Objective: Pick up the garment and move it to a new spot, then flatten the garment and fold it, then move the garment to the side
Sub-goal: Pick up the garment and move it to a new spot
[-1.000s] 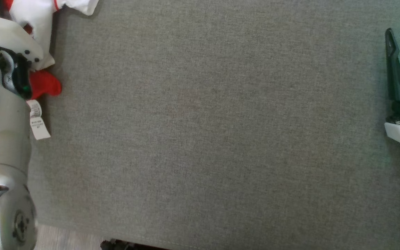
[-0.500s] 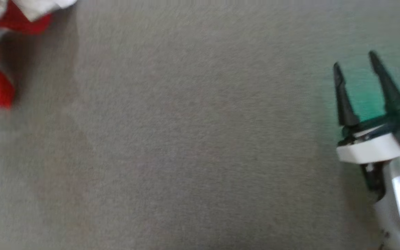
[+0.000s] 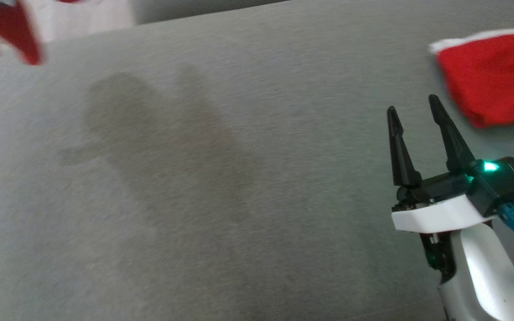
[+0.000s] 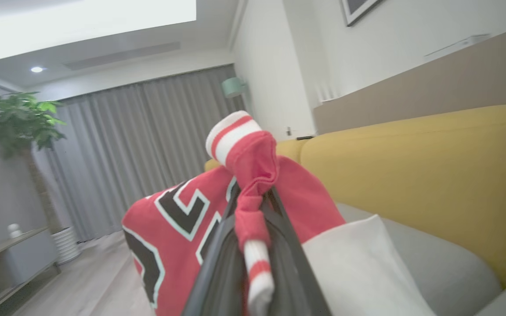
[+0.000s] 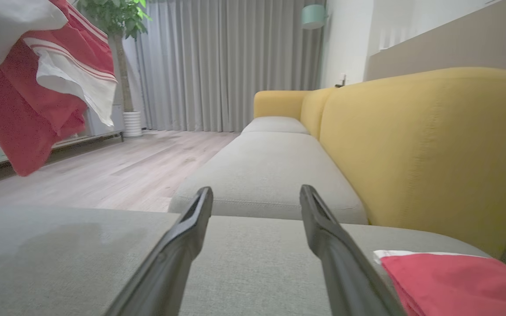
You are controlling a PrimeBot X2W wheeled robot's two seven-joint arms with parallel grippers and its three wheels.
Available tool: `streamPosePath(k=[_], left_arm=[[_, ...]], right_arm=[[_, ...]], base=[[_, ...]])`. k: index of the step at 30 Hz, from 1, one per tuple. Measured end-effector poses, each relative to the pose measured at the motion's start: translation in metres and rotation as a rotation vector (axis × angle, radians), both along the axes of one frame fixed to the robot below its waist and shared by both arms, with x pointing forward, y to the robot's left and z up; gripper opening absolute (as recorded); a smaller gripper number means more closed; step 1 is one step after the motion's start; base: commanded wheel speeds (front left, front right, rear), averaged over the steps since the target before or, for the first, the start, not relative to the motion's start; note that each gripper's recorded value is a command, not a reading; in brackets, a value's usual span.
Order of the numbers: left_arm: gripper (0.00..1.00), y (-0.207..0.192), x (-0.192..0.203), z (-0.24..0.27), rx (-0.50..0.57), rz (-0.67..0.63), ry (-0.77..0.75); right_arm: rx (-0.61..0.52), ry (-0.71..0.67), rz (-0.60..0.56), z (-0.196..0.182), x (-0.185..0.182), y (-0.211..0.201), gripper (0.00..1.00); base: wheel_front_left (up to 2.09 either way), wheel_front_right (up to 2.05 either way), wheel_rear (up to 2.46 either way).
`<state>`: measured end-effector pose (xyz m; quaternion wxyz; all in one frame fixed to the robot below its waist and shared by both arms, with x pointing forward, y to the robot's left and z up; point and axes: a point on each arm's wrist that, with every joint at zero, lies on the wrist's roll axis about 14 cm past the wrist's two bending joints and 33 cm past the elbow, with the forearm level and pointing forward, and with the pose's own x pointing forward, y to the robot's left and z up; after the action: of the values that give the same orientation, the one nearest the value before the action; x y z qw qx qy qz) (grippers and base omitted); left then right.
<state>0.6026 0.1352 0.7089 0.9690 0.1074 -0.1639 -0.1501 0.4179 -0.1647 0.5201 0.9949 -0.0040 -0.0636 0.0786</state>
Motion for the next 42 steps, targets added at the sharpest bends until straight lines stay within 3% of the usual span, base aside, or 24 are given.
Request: streamPosePath(k=[6, 10, 19, 20, 21, 22, 30, 42], left_arm=[[0.0, -0.093, -0.024, -0.023, 0.012, -0.234, 0.03], [0.0, -0.141, -0.046, -0.082, 0.013, -0.362, 0.134], [0.0, -0.165, -0.122, -0.252, 0.009, -0.417, 0.414], [0.11, -0.164, -0.129, -0.261, 0.009, -0.403, 0.428], [0.52, -0.162, -0.133, -0.267, 0.001, -0.38, 0.441], [1.0, -0.162, -0.137, -0.27, -0.016, -0.367, 0.455], [1.0, -0.118, -0.148, -0.222, -0.232, -0.149, 0.356], [1.0, -0.002, -0.225, -0.174, -0.287, 0.243, 0.179]], right_arm=[[0.008, -0.04, -0.092, 0.018, -0.02, -0.027, 1.0], [0.012, -0.025, -0.133, 0.014, -0.025, -0.039, 1.0], [0.025, 0.048, -0.114, -0.013, -0.015, -0.03, 1.0], [0.031, 0.055, -0.105, -0.016, -0.013, -0.027, 1.0], [0.036, 0.061, -0.098, -0.018, -0.012, -0.024, 1.0], [0.039, 0.064, -0.091, -0.019, -0.01, -0.022, 1.0], [0.072, 0.054, -0.065, -0.017, -0.007, -0.011, 1.0], [0.101, 0.087, -0.012, -0.024, -0.048, 0.011, 1.0]], base=[[0.0, 0.0, 0.0], [0.0, 0.0, 0.0], [0.0, 0.0, 0.0], [0.0, 0.0, 0.0], [0.0, 0.0, 0.0], [0.0, 0.0, 0.0], [0.0, 0.0, 0.0], [0.0, 0.0, 0.0]])
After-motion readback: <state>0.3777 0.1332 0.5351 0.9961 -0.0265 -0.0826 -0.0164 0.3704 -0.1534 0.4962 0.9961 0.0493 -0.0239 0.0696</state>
